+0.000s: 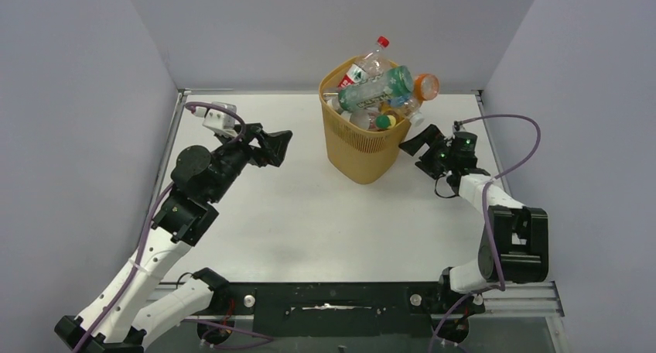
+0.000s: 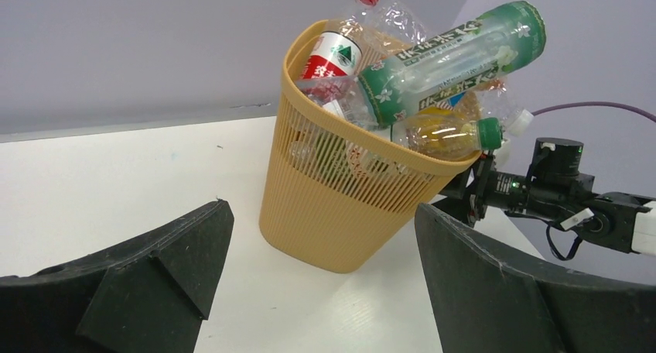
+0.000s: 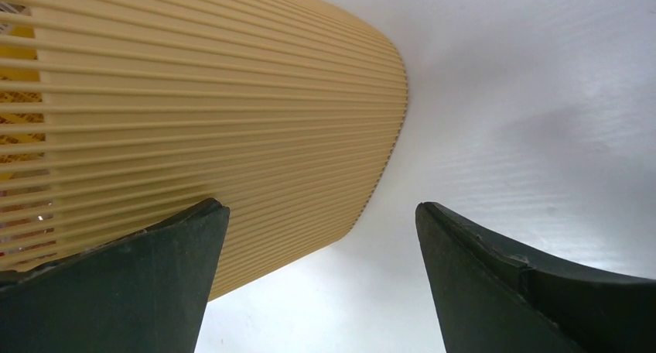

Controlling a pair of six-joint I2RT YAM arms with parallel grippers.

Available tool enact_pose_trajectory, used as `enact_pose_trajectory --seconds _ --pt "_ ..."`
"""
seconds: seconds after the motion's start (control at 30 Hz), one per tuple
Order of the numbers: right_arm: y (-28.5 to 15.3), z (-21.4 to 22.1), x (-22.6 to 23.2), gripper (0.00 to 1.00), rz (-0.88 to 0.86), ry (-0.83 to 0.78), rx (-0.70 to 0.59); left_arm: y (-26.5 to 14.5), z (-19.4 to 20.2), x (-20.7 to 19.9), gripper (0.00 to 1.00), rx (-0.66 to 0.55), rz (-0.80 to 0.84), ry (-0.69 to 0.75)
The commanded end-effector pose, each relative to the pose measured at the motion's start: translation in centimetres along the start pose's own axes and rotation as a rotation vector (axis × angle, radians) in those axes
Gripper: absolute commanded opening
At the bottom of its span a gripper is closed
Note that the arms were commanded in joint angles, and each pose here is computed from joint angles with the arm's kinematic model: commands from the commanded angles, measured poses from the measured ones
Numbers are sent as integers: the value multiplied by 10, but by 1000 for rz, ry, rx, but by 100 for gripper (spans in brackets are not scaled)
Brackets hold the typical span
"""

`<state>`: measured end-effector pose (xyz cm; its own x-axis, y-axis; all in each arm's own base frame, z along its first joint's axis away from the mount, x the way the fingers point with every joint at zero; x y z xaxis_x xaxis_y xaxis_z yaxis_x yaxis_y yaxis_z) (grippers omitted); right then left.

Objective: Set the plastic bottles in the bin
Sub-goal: Move the trash bin to the center of the board.

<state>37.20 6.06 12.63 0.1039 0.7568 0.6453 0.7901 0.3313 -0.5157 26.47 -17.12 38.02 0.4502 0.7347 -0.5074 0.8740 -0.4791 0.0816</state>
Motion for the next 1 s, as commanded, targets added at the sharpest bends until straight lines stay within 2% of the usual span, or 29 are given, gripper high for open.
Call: enact_pose_trajectory --seconds 0.0,0.67,0.97 --pt "13 -26 40 98 -92 -74 -71 -5 -9 -2 89 -30 15 2" --pt "73 11 99 98 -180 -184 64 -12 -11 8 89 -32 -17 6" --pt "54 20 77 98 -110 -228 71 -12 -3 19 90 11 -64 7"
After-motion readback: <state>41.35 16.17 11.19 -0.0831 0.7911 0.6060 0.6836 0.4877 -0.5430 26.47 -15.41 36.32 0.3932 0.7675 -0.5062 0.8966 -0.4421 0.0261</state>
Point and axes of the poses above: each gripper's point midway between its finger pads, its own y axis out along the fingers, its own x axis along the line the jaws close on, z = x × y, the point moved 2 cm from there along -y, back along the fingers, and after that the axes turned 10 degrees about -y, right-handed, at the moved point
